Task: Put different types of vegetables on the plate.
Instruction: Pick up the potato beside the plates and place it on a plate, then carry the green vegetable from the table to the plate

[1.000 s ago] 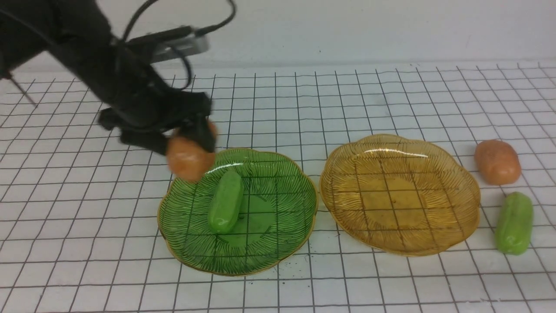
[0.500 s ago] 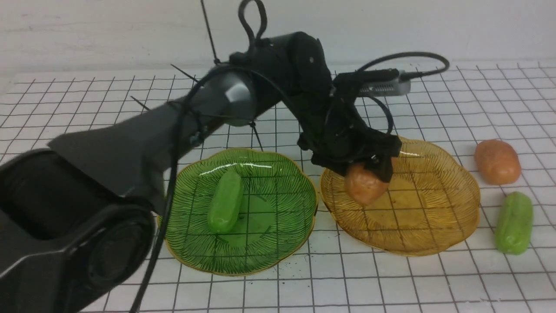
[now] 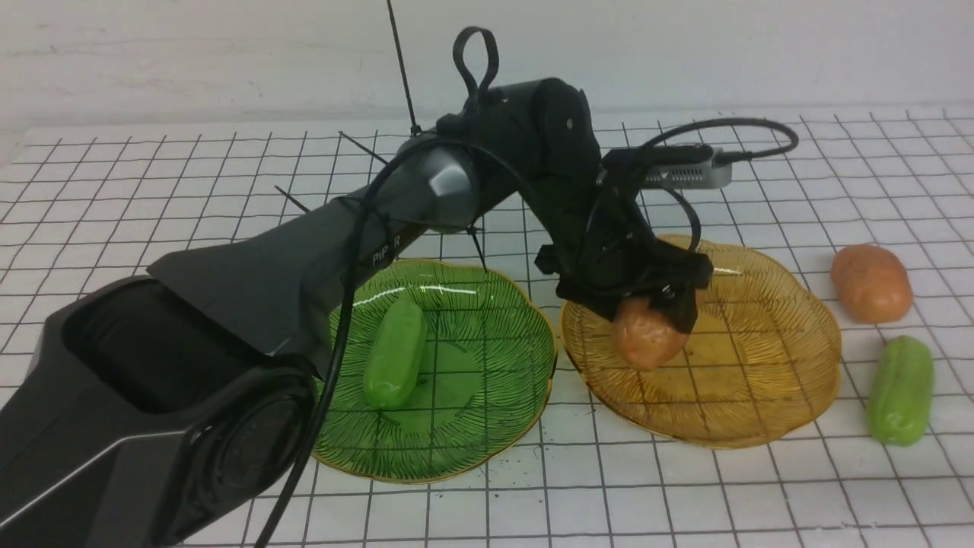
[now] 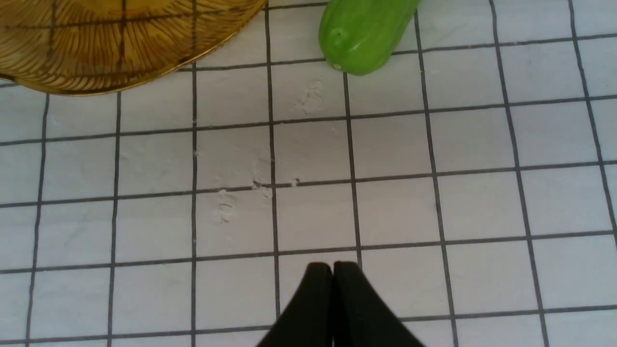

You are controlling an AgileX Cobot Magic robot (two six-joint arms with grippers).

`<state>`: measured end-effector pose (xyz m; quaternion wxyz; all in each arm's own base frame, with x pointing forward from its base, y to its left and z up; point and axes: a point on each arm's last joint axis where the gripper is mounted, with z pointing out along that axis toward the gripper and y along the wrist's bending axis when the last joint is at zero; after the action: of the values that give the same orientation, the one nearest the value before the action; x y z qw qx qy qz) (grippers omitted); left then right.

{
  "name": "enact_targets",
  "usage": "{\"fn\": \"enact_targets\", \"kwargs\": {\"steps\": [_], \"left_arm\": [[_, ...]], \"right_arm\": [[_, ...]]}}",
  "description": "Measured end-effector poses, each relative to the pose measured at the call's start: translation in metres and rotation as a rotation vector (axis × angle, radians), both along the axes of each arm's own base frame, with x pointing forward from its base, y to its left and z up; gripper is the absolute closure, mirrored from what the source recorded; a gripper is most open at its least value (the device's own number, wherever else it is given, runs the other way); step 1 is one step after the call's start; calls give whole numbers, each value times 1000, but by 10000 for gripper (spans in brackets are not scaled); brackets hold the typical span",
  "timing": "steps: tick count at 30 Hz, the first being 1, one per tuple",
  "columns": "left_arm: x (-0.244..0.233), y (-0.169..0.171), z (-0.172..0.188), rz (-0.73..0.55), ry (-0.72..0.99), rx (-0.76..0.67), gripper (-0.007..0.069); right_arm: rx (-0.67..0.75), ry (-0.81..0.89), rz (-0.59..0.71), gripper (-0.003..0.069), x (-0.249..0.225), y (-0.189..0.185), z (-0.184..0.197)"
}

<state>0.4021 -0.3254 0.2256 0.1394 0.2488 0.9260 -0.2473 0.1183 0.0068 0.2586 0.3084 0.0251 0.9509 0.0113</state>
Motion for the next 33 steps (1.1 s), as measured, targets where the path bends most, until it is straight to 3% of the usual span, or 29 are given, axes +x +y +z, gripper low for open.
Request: {"fn": "enact_targets", "kwargs": {"steps": [9,18,23,25,27,33], "left_arm": [[-1,1,12,-27,-19,8,60],[-3,3,11,-43,-2,42,-21],[-3,8,21,-48,15,49,-9],[2,12,31,-27,-2,31,20],[12,21,52,15,-55,-12,98],[30,63,104,82,-196,-77,511]], "right_arm": [[0,3,0,673,0,0,0],[0,6,0,673,0,0,0],[8,6,-13,673,0,0,0],[21,6,-29,673,0,0,0],[43,-6,-65,673,1,0,0],[42,-8,-140,661,27,-2,-6]]}}
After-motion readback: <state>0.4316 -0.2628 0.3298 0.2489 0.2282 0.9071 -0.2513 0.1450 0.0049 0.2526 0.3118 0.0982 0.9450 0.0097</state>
